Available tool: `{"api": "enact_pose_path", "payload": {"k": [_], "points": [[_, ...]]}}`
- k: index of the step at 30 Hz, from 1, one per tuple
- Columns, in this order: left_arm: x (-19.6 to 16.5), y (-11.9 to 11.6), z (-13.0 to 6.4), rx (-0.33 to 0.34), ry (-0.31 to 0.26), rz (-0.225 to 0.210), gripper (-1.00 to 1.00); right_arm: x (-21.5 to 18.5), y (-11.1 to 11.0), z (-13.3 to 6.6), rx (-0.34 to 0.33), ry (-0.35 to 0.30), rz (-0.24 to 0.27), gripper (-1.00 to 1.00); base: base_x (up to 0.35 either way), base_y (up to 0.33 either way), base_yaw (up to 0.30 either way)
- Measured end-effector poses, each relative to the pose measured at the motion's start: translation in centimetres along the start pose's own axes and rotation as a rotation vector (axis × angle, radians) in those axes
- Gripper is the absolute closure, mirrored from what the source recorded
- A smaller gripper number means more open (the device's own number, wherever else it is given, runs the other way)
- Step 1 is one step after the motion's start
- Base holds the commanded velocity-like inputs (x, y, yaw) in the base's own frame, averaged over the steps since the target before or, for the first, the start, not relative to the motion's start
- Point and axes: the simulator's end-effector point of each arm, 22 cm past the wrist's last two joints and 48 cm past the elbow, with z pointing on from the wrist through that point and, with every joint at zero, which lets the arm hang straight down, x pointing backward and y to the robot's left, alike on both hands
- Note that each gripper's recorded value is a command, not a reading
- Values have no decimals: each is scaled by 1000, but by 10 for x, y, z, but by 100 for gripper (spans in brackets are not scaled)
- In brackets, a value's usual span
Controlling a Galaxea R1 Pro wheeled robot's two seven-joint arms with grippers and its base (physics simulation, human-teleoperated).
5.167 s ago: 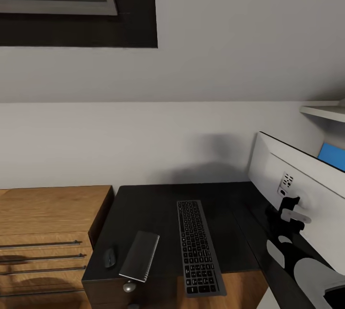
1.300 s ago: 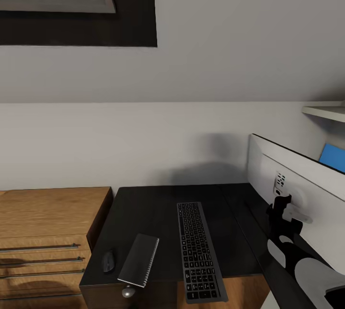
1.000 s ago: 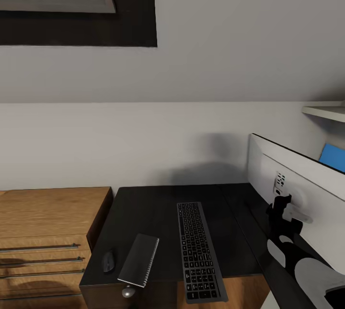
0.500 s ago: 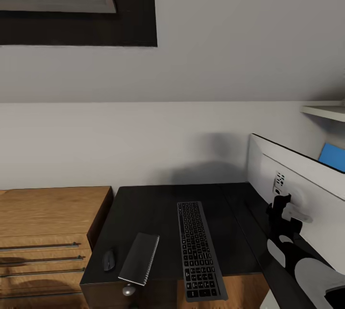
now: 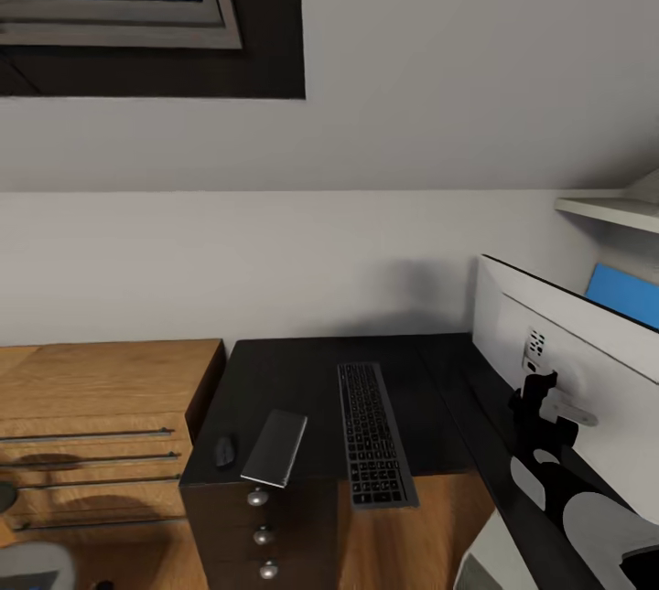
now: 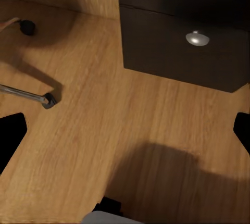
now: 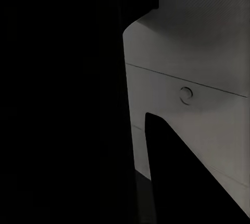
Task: In the bedroom, organize the workspace by keeping the computer under the desk, ensuring the monitor is on the desk, placing the keyboard on the desk next to the monitor, placing the mouse on the desk next to the keyboard, moving the folder from the swivel chair onto the desk next to the mouse, stacking the notebook on top of the folder with the pen on top of the notebook, and positioning the swivel chair next to the desk.
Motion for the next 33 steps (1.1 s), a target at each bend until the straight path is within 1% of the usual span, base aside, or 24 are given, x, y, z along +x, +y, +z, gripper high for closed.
{"api": "enact_pose_path", "payload": {"k": [33], "points": [[0, 0, 0, 0, 2, -3, -100, 0, 1, 0, -2, -3, 1, 100, -336, 0, 0]]}}
